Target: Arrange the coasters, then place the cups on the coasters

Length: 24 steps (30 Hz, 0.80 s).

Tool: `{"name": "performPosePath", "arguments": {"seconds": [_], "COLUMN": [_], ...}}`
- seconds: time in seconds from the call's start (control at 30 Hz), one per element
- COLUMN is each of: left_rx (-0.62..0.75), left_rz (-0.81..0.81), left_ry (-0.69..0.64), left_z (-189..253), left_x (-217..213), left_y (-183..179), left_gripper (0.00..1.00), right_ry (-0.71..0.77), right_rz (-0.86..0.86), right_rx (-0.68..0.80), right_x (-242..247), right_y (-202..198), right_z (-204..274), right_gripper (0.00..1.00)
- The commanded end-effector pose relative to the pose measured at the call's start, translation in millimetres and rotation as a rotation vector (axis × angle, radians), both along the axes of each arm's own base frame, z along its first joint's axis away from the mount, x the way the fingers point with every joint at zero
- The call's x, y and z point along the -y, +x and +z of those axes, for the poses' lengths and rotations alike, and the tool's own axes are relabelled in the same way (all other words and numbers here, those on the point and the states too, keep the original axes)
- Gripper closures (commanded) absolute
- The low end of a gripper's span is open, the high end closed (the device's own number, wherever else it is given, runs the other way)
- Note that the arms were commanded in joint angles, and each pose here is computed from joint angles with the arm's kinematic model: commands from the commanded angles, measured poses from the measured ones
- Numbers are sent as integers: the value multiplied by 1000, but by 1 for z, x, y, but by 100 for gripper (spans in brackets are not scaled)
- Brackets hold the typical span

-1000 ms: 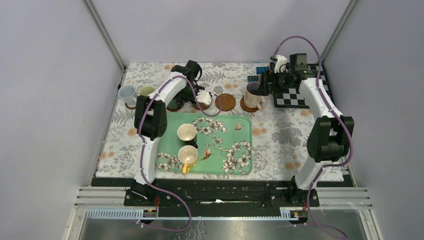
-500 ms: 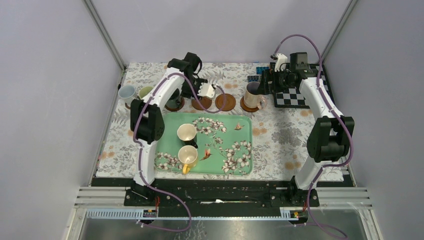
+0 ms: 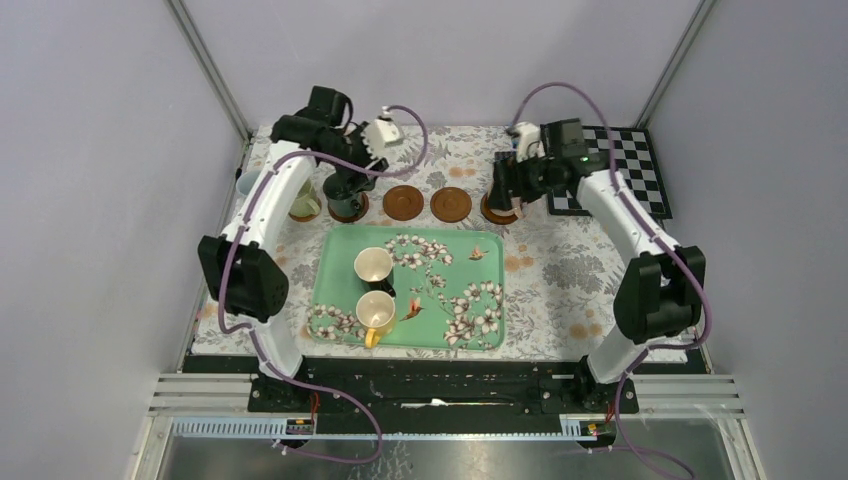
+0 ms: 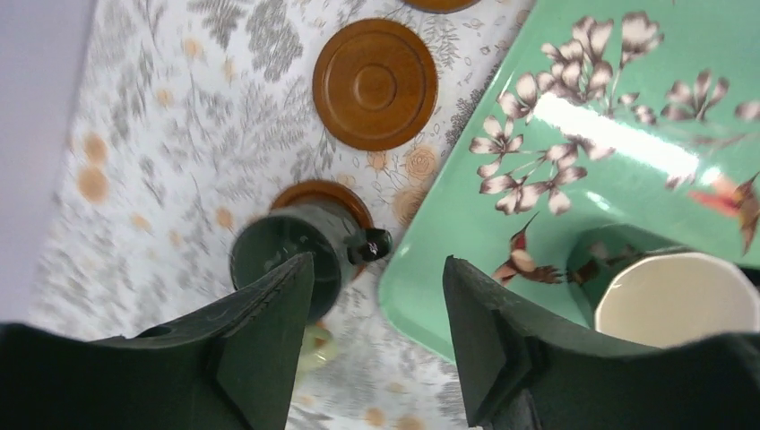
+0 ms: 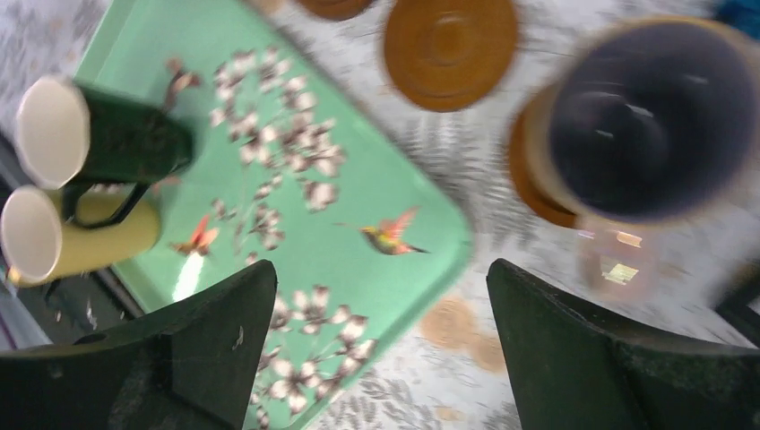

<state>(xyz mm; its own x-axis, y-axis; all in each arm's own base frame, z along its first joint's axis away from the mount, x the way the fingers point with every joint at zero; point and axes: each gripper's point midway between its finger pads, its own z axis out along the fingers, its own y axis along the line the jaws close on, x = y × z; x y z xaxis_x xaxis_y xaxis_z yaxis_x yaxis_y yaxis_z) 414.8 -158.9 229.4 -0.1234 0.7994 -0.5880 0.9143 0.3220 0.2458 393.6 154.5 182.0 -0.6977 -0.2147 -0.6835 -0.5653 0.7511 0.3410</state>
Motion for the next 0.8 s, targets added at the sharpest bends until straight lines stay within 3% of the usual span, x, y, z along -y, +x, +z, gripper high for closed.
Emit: {"name": "performPosePath", "arguments": {"seconds": [0.0, 0.2, 0.37, 0.53, 0.77], "left_rx": [-51, 26, 79, 90, 129], "left_rz": [325, 572, 689, 761, 886], "left_ry": [-284, -451, -500, -531, -567], "left_z": [32, 65, 70, 68, 76], "left_x": [-17, -64, -87, -99, -120], "left_y": [6, 8, -3, -12, -5], "left_gripper": [37, 30, 28, 18, 14], "right_ry": [-28, -63, -49, -114, -116], "right_rz": [183, 323, 396, 378, 377], "right_rx": [112, 94, 87, 108, 116], "right_x": [-63, -123, -164, -187, -221], "right_y": [-45, -97, -126, -136, -144], "right_z": [20, -1, -11, -23, -29], "right_gripper": [6, 7, 5, 5, 11]}}
